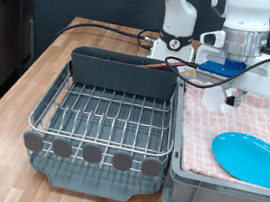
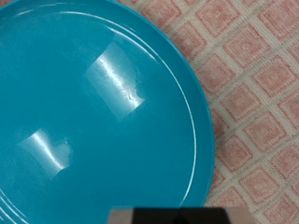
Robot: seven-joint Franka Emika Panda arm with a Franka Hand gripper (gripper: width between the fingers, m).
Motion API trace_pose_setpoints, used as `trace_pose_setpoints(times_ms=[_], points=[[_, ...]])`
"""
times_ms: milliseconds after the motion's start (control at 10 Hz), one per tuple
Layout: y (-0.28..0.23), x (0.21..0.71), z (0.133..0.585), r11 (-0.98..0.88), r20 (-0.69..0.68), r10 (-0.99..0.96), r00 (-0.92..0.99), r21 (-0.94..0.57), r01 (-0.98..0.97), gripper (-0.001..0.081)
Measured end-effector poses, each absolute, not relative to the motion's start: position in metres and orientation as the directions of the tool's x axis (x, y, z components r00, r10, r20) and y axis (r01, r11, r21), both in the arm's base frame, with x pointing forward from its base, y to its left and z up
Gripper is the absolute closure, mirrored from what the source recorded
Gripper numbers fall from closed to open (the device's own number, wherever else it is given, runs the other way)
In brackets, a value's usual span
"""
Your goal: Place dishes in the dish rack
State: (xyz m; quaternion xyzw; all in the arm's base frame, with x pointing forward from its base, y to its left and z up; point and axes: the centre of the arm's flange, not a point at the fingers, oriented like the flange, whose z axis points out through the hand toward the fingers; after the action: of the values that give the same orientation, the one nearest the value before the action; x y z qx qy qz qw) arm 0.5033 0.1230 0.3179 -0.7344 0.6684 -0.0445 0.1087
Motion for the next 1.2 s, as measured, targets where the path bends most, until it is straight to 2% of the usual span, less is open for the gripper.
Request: trace_pose_setpoints(times_ms=[100,200,300,400,500,600,700,800,900,1200], points=[[0.123,0.504,0.318,-0.082,-0.080,-0.991,0.103,-0.222,-0.972,0.0806],[0.123,0.504,0.318,-0.083,-0.081,-0.991,0.103,-0.223,-0.971,0.0707],[0.123,0.504,0.319,-0.082,-0.082,-0.991,0.103,-0.224,-0.971,0.0707],[0.123,0.504,0.319,-0.080,-0.085,-0.991,0.101,-0.226,-0.971,0.0543],[0.123,0.504,0.319,-0.074,-0.097,-0.990,0.099,-0.232,-0.970,0.0543],[0.124,0.504,0.319,-0.071,-0.117,-0.988,0.102,-0.243,-0.967,0.0385],[0.123,0.503,0.317,-0.073,-0.142,-0.983,0.113,-0.262,-0.962,0.0385],[0.123,0.500,0.312,-0.079,-0.159,-0.979,0.127,-0.281,-0.956,0.0182],[0.122,0.498,0.306,-0.085,-0.169,-0.976,0.139,-0.293,-0.952,0.0053],[0.121,0.495,0.289,-0.098,-0.179,-0.971,0.157,-0.301,-0.949,0.0006]])
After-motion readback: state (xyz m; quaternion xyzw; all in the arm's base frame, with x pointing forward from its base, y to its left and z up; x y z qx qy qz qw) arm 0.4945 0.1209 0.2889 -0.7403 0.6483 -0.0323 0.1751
